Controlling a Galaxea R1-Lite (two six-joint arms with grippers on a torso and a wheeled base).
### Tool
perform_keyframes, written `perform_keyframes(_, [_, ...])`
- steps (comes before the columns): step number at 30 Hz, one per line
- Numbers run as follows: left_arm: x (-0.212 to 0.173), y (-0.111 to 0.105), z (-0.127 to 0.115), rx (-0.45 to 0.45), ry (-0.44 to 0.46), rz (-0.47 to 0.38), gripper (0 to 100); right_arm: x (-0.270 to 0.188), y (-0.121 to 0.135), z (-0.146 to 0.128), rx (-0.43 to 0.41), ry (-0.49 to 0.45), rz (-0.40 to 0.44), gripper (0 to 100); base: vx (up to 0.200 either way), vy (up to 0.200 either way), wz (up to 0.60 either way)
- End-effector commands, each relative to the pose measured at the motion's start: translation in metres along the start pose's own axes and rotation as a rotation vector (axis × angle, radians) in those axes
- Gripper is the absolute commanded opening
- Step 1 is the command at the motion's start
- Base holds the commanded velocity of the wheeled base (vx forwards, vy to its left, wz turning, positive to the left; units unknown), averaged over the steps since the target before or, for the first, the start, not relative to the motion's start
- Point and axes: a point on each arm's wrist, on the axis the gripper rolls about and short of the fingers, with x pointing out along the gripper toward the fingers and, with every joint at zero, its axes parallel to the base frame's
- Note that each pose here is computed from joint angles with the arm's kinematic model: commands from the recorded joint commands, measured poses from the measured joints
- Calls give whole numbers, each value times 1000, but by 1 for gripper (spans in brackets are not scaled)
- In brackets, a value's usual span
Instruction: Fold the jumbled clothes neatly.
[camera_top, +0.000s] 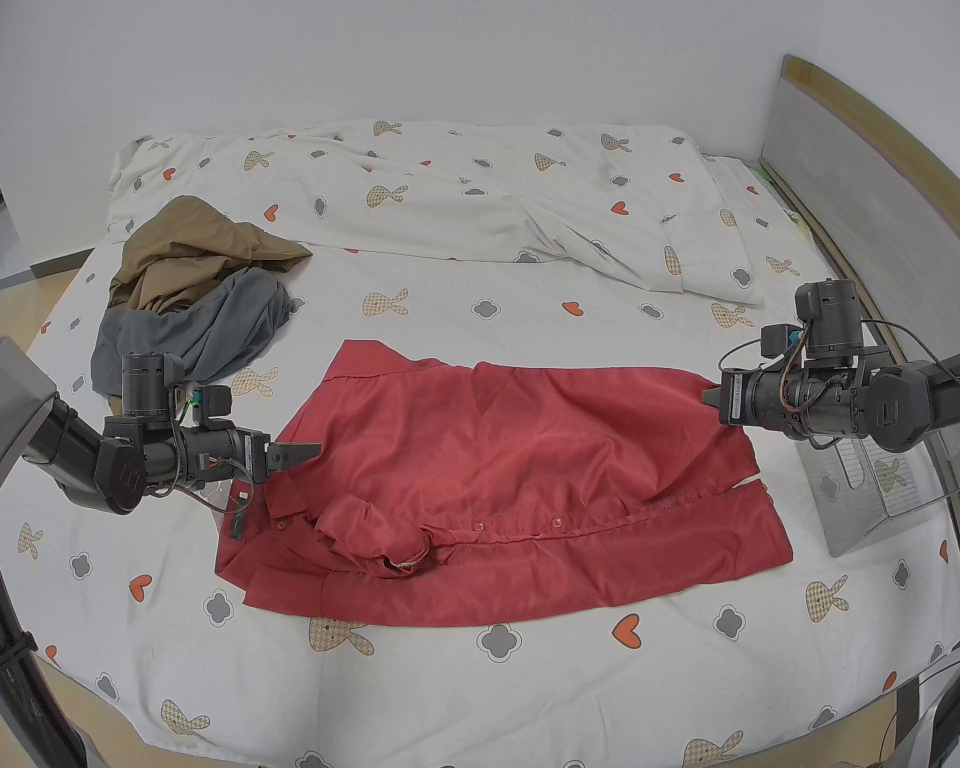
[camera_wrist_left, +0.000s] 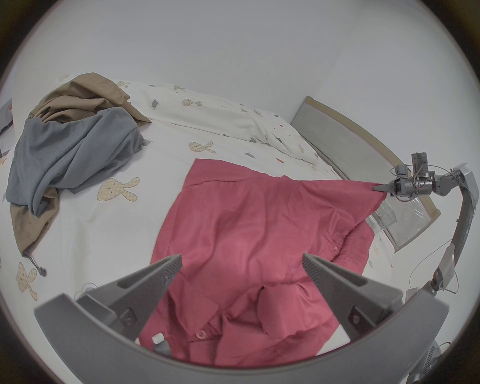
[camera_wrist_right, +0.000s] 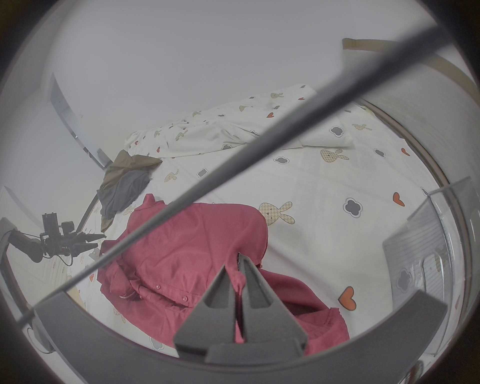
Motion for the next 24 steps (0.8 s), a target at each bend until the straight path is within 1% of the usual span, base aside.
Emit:
perform_keyframes(1, [-1,-1,0,0,0,0,100,1,0,-1,0,4,0,0,0,0,0])
perform_keyframes(6, [2,2,0,1,-6,3,100,1,0,-1,0,4,0,0,0,0,0])
perform_keyframes(13, [16,10,-7,15,-28,4,100,1,0,-1,0,4,0,0,0,0,0])
perform_keyframes(17, [19,12,-11,6,-16,5,100,1,-1,-1,1,3,-1,0,0,0,0])
perform_keyframes(20, [11,7,-7,-21,-1,12,100,1,-1,0,2,3,-2,0,0,0,0])
perform_keyframes(22, [2,2,1,-48,18,11,100,1,-1,0,1,0,-2,0,0,0,0])
perform_keyframes(24, [-5,-2,7,-56,26,11,100,1,0,1,0,-1,0,0,0,0,0])
